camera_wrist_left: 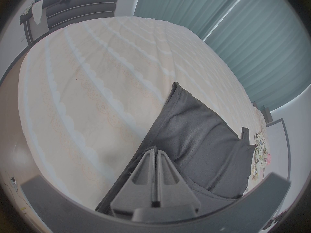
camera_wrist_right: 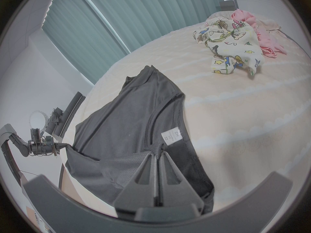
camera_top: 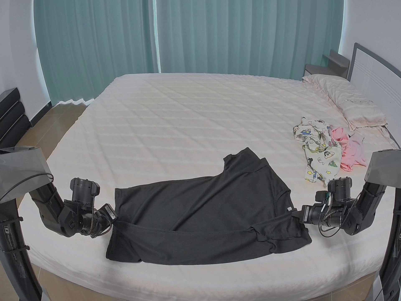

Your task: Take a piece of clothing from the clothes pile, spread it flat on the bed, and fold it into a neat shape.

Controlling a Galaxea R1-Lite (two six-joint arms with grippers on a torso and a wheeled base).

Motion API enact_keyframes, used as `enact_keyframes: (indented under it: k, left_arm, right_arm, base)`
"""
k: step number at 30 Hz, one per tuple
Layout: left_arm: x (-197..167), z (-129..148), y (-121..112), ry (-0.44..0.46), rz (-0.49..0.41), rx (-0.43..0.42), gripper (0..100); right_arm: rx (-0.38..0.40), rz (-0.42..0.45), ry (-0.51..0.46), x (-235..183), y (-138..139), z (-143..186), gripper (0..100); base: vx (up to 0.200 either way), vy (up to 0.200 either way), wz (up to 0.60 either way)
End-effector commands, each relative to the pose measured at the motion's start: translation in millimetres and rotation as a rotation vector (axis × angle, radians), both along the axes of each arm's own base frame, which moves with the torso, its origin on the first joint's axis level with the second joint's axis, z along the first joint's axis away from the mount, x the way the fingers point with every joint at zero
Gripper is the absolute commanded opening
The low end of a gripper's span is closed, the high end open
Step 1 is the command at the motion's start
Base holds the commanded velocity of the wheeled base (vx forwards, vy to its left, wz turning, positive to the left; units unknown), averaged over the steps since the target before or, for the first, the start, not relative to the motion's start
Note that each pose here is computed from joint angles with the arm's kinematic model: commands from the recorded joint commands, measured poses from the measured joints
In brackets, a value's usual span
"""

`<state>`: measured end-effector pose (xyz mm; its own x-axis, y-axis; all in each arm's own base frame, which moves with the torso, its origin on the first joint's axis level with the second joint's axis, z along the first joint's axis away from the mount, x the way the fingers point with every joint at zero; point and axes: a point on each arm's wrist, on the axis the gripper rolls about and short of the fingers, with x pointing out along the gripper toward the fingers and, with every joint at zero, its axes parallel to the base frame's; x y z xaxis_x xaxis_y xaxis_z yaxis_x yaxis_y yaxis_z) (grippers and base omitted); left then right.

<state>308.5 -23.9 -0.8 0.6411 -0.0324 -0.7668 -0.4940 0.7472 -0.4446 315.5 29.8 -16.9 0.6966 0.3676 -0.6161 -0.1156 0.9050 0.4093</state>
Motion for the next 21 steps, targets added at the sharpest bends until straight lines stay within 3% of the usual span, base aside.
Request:
enact_keyframes:
  k: [1,15,21]
  left_arm:
    - [1.1,-5.4,3.0,0.014,0.01,0.003,0]
    - [8.7,-11.6,8.3,0.013,0.031,0.001,0]
    - [8.4,-10.8,6.3,0.01,0.023,0.0,0]
  right_arm:
    - [0.017,-0.015,-0.04,2.8,0.3,5.1,0]
    - [0.017,-0.029,-0.04,14.0,-1.6,-4.0,0]
    - [0.054,-0.058,-0.025,20.2,-0.2,-8.4,0]
  base:
    - [0.0,0.0,0.0]
    - [0.0,0.0,0.0]
    - [0.0,0.0,0.0]
